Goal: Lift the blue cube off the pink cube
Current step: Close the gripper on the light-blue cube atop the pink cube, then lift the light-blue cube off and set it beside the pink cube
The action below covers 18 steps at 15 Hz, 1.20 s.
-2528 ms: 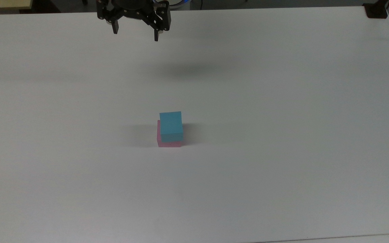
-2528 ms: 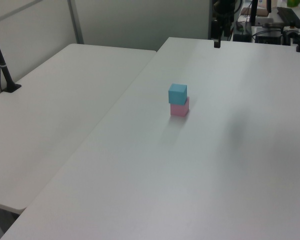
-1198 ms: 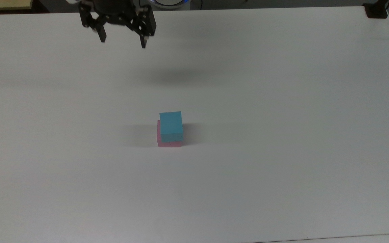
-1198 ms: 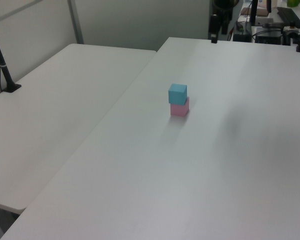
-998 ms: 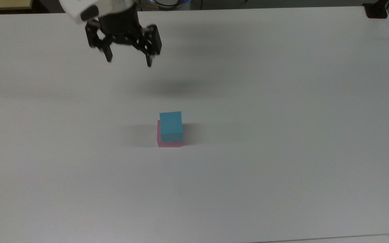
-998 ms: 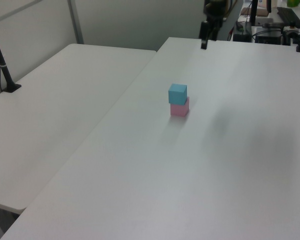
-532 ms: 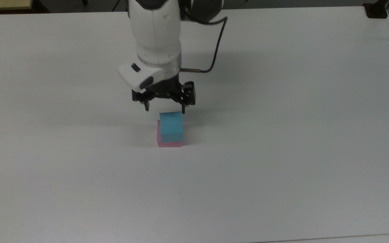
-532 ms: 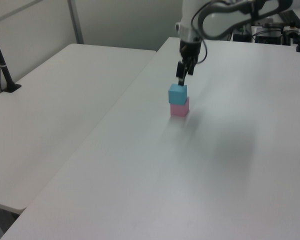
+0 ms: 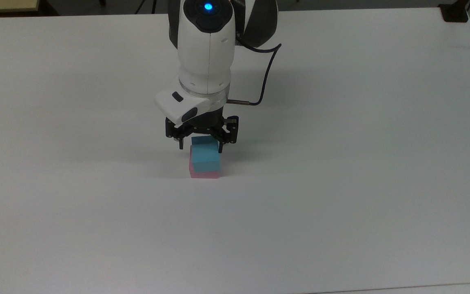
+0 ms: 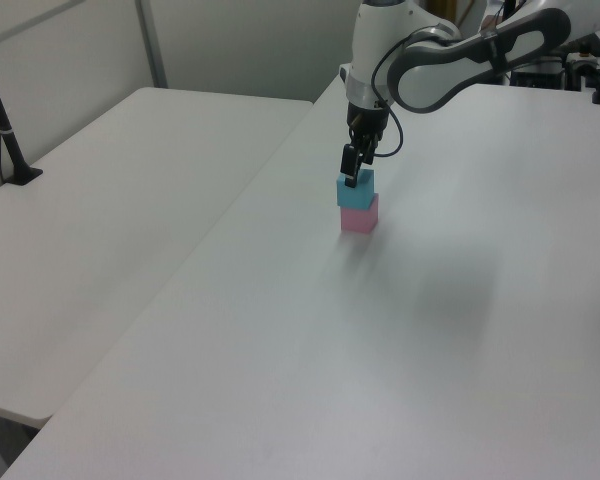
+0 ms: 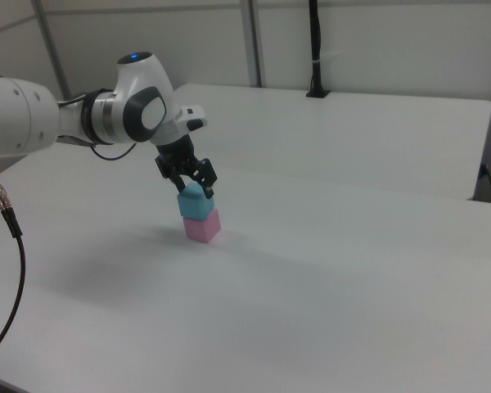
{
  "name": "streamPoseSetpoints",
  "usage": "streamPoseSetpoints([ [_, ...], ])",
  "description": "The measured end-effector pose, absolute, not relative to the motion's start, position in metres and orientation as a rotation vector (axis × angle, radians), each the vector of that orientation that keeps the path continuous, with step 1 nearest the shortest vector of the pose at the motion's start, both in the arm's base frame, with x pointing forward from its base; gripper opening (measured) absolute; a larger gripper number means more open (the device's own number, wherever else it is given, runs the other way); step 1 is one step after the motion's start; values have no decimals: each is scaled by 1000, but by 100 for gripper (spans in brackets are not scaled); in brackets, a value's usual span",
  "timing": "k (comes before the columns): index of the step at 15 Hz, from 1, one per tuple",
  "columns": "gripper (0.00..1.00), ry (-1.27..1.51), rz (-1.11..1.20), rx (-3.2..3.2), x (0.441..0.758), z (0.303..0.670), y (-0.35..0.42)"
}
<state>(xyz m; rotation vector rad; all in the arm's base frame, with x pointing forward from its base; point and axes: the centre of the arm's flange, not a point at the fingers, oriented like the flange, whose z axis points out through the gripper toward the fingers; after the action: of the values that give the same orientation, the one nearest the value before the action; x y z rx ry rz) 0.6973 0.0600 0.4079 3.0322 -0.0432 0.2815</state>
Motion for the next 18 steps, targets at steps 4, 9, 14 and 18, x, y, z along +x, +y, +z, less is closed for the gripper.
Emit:
streamPoseSetpoints([
  [4, 59, -28, 283, 3023, 698, 408, 63],
  [9, 53, 20, 239, 3024, 691, 413, 86],
  [14, 53, 87, 196, 3031, 671, 415, 160],
  [18, 53, 113, 145, 3012, 667, 385, 184],
])
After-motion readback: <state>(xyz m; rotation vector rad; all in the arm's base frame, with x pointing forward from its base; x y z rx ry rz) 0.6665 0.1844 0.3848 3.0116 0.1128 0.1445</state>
